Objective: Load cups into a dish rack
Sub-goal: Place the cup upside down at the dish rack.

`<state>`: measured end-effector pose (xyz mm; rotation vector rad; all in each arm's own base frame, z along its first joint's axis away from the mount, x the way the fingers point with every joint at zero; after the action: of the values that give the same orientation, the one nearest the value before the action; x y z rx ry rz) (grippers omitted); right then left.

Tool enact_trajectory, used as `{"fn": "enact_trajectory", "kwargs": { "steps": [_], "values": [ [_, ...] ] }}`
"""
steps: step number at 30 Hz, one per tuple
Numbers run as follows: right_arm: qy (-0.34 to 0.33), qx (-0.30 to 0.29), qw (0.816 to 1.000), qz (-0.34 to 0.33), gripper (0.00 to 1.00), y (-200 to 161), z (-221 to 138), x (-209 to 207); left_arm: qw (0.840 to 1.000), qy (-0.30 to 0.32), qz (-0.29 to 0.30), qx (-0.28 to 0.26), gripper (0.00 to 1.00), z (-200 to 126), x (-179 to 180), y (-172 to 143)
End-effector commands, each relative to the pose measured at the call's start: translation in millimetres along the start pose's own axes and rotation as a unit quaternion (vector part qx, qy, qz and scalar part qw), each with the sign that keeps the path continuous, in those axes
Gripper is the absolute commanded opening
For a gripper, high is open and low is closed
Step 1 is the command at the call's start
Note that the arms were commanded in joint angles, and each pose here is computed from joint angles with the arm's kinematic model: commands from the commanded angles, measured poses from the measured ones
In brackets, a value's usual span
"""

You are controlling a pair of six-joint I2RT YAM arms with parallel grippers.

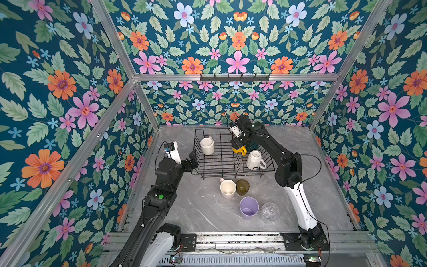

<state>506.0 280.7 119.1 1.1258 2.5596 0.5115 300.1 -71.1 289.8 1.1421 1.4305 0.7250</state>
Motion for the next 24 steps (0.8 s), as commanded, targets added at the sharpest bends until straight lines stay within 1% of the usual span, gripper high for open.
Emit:
{"fn": "enact_trajectory", "kwargs": {
  "steps": [1,8,13,24],
  "values": [
    [0.009,0.080,0.997,-0.020,0.84,-39.3,17.0,5.5,1.000,-0.007,-0.005,-0.012,0.99,0.1,-3.4,7.1],
    [0.013,0.079,0.997,-0.023,0.90,-39.7,16.4,6.7,1.000,-0.007,-0.005,-0.012,0.99,0.1,-3.6,7.4],
    [0.018,0.072,0.997,-0.020,0.91,-37.1,14.2,8.4,1.000,-0.006,-0.006,-0.014,1.00,-0.6,-3.1,8.3],
    [0.024,0.032,0.999,-0.003,0.92,-18.1,-15.1,8.7,1.000,-0.003,-0.005,-0.016,0.99,-3.2,-1.8,8.4]
  ]
}}
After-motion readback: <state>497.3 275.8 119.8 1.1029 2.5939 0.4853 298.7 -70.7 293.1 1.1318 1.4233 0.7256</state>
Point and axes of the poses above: each gripper's point midway between its finger pads, its own z axis out along the fingers, its own x axis along the line the jaws close on, y = z × x, the point moved 1 cm from there along -z, back along the fingers, and after that the axes turned 6 degrees about -z, right-handed, at the moved point
